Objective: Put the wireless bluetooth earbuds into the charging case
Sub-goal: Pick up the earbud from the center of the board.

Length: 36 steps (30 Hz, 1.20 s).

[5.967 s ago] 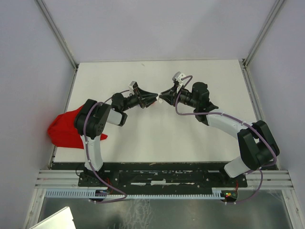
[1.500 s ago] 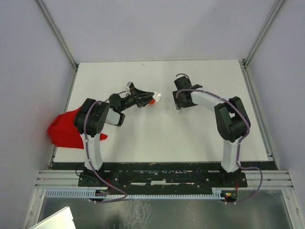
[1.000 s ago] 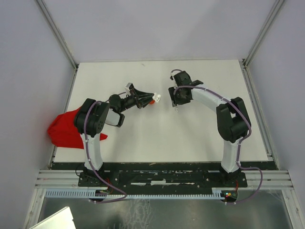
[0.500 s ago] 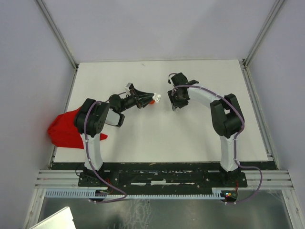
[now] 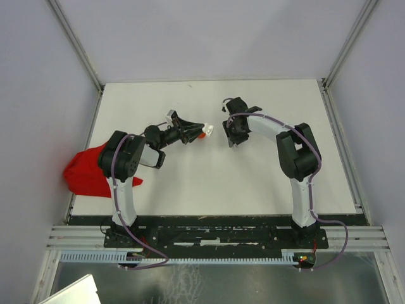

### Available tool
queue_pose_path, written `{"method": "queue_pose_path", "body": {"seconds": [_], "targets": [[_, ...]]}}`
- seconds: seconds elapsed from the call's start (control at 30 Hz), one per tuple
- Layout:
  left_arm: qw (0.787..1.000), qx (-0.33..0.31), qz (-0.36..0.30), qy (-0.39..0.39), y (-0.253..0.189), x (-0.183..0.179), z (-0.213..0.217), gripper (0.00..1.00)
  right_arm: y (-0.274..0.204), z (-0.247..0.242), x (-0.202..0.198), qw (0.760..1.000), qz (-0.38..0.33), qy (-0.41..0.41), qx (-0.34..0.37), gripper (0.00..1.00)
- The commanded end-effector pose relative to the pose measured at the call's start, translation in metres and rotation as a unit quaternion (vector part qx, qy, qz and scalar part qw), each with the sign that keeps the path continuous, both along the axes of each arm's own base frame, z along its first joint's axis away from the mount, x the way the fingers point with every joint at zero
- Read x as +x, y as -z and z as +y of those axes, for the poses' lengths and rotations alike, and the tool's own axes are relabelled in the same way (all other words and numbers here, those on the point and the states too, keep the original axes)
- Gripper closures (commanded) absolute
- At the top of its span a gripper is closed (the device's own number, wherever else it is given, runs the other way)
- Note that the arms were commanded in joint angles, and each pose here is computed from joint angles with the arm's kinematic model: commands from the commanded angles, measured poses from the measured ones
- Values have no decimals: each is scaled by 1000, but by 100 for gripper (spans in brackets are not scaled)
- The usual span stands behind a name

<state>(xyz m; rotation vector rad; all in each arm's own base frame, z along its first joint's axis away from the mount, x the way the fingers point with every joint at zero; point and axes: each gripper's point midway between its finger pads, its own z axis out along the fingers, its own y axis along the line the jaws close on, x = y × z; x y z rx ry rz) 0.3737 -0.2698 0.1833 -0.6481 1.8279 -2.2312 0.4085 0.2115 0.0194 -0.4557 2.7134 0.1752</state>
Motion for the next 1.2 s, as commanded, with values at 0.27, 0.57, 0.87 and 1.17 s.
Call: {"method": "queue_pose_path", "body": {"seconds": [0.27,0.57,0.87,1.17], "targets": [[999,-12,-40,-4,-17,-4,5,97,-7,5,12,1000,-16,-4,0,59],[999,-12,-41,-5,-17,-4,6,97,-4,3,13,1000,-14,1,-8,67],[999,-12,-41,-8,-17,-4,7,97,-10,3,18,1000,-23,3,-8,87],[999,-7,-37,-11,-15,-5,6,97,-101,26,39,978,-182,-7,103,99]]}}
